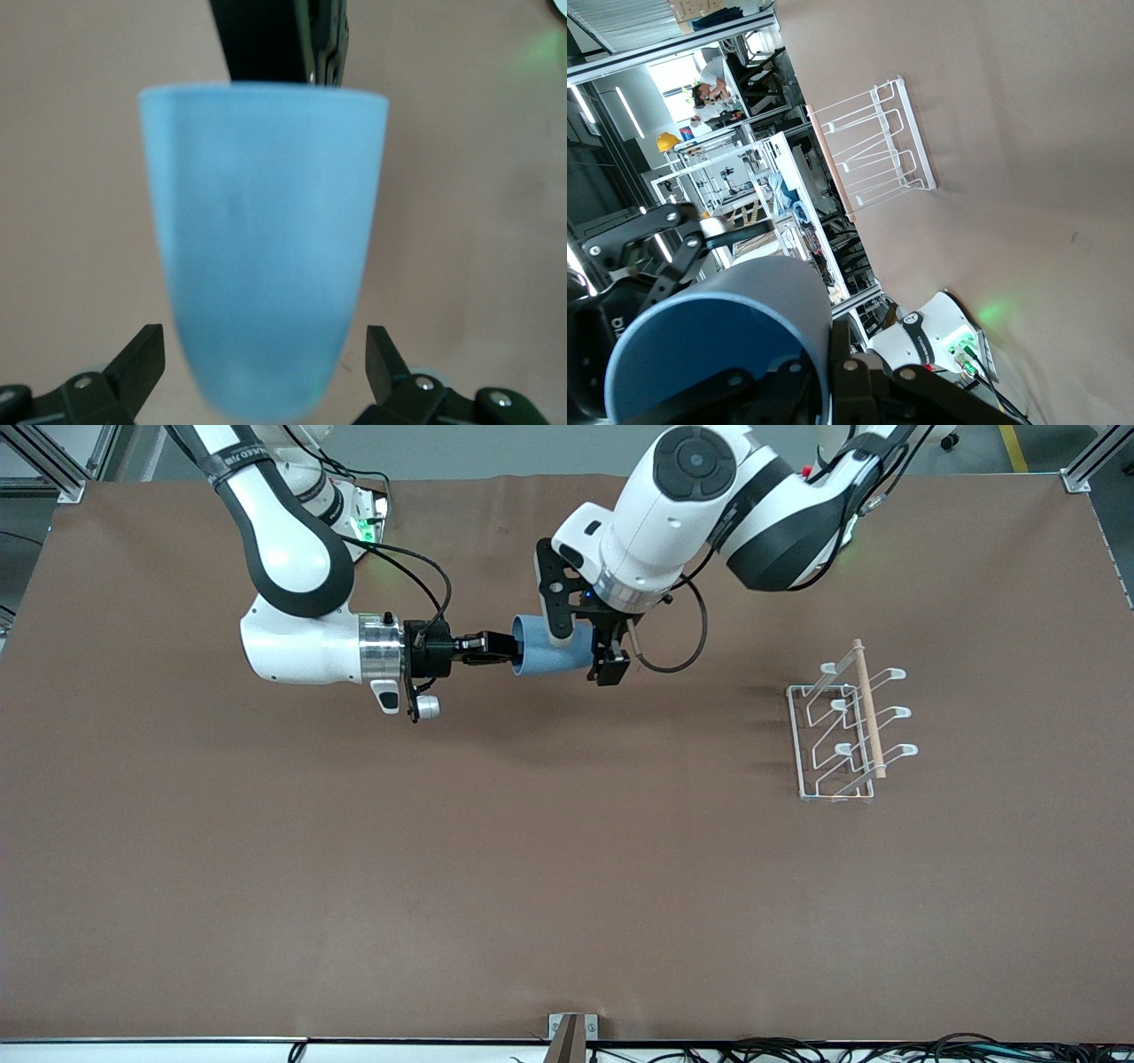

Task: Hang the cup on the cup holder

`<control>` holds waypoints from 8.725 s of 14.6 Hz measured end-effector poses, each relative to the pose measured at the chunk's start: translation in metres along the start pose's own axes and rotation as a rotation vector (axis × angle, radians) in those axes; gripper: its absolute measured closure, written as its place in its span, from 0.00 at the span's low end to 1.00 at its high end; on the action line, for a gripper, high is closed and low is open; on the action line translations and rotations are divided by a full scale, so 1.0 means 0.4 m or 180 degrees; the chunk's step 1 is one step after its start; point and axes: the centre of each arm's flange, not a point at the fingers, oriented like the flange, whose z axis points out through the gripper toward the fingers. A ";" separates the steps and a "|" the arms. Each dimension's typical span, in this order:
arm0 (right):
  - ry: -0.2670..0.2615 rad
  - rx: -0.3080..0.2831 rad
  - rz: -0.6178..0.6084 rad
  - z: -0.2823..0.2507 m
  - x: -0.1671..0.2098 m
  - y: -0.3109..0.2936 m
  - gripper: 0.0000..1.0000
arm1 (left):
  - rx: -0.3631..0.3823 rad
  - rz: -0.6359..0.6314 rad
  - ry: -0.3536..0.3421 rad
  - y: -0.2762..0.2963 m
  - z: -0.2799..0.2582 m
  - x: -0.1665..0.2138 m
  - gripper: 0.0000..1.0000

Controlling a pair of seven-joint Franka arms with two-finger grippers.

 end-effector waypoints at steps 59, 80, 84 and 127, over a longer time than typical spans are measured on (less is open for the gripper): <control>0.1677 -0.3703 0.0169 -1.137 -0.156 -0.347 0.00 | 0.0745 0.1115 -0.5421 -0.285 0.388 -0.688 0.22; 0.1398 -0.3818 -0.0197 -1.102 -0.139 -0.353 0.00 | 0.0834 0.1022 -0.5473 -0.287 0.588 -0.782 0.22; 0.1402 -0.3818 -0.0203 -1.103 -0.140 -0.355 0.00 | 0.0956 0.0914 -0.5452 -0.290 0.587 -0.780 0.22; 0.1384 -0.3833 -0.0189 -1.117 -0.133 -0.343 0.00 | 0.0981 -0.4212 -0.0450 -0.212 -0.723 -0.759 0.00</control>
